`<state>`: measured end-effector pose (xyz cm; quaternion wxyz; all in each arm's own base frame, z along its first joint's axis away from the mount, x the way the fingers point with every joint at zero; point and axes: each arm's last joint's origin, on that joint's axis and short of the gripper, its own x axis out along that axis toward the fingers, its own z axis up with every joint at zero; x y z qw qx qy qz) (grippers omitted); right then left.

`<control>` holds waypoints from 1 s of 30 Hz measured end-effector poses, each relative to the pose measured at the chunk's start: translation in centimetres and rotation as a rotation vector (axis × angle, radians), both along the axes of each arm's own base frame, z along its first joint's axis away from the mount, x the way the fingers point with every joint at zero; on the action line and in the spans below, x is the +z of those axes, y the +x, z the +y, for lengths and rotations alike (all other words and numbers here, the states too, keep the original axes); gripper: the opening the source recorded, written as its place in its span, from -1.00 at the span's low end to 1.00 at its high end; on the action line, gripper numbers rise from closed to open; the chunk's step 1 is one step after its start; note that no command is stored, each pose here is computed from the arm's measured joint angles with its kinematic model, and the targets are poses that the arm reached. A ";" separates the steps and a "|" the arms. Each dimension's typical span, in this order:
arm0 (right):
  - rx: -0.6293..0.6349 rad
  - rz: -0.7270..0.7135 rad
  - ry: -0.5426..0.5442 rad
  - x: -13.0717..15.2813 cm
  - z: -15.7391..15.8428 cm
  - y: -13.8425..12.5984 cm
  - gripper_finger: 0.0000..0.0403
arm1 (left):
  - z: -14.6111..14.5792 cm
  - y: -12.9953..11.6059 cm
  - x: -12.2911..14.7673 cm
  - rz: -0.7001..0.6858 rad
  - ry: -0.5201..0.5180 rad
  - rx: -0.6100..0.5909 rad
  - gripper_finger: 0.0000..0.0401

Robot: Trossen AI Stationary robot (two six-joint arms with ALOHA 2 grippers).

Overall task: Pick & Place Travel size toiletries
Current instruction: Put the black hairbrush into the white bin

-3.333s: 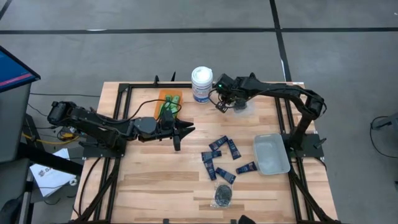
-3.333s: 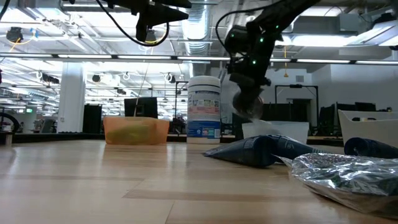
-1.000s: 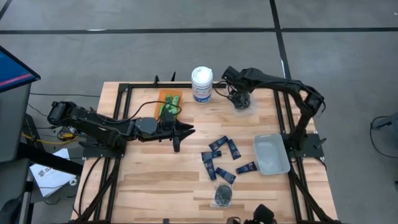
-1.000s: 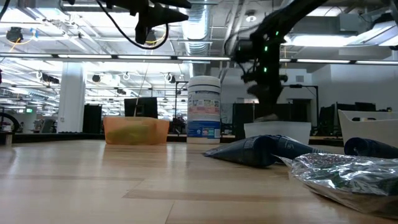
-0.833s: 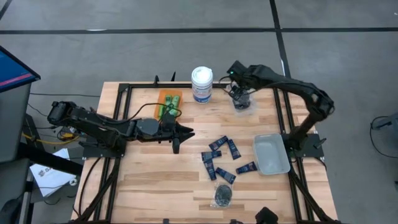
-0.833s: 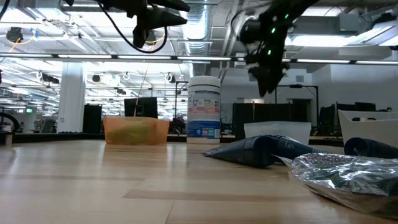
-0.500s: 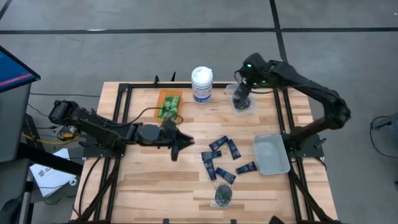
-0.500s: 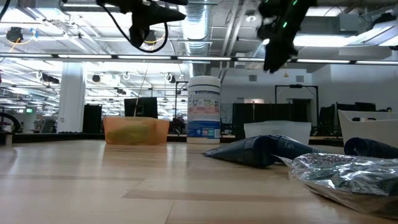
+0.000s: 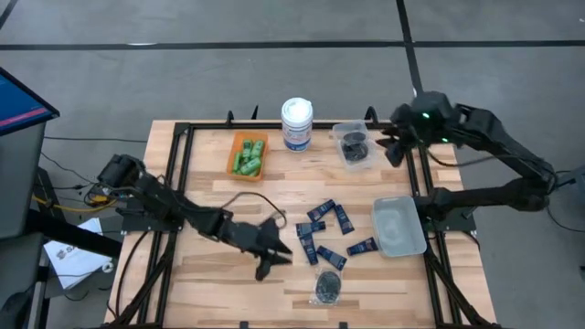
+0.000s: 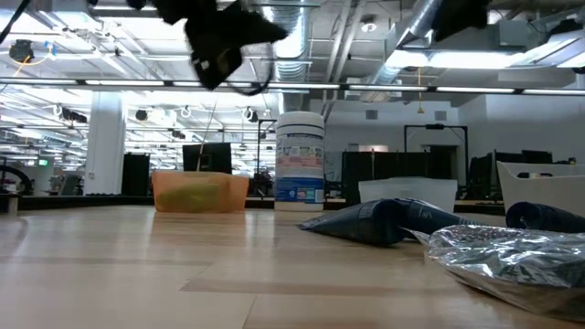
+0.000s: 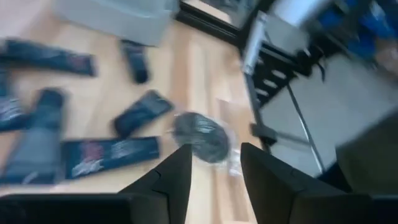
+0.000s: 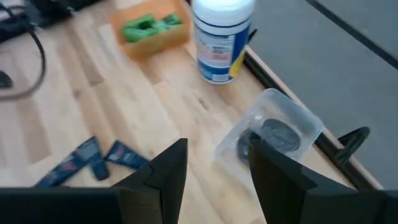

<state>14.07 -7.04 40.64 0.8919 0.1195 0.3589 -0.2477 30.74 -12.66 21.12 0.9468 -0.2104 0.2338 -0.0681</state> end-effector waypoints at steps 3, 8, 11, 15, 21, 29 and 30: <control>0.020 -0.041 0.020 0.5 1.5 -1.3 -0.20 | -1.4 1.7 -0.1 -0.022 0.080 -0.059 -0.27; 0.074 -0.104 0.028 1.1 3.3 -3.2 -0.22 | -3.1 3.8 -0.9 -0.041 0.255 -0.157 -0.18; 0.093 -0.132 0.044 1.3 3.9 -3.8 -0.23 | -4.0 4.4 -1.8 -0.046 0.347 -0.219 -0.11; 0.092 -0.167 0.087 1.5 4.5 -4.2 -0.24 | -5.2 4.7 -2.5 -0.064 0.433 -0.286 -0.03; 0.079 -0.214 0.138 1.7 5.1 -5.3 -0.25 | -7.2 5.0 -3.6 -0.096 0.567 -0.357 0.06; 0.071 -0.243 0.182 1.1 5.4 -5.4 -0.29 | -10.4 6.5 -6.2 -0.157 0.692 -0.426 0.07; 0.066 -0.241 0.188 1.0 5.4 -5.3 -0.30 | -10.6 6.8 -6.6 -0.158 0.698 -0.420 0.07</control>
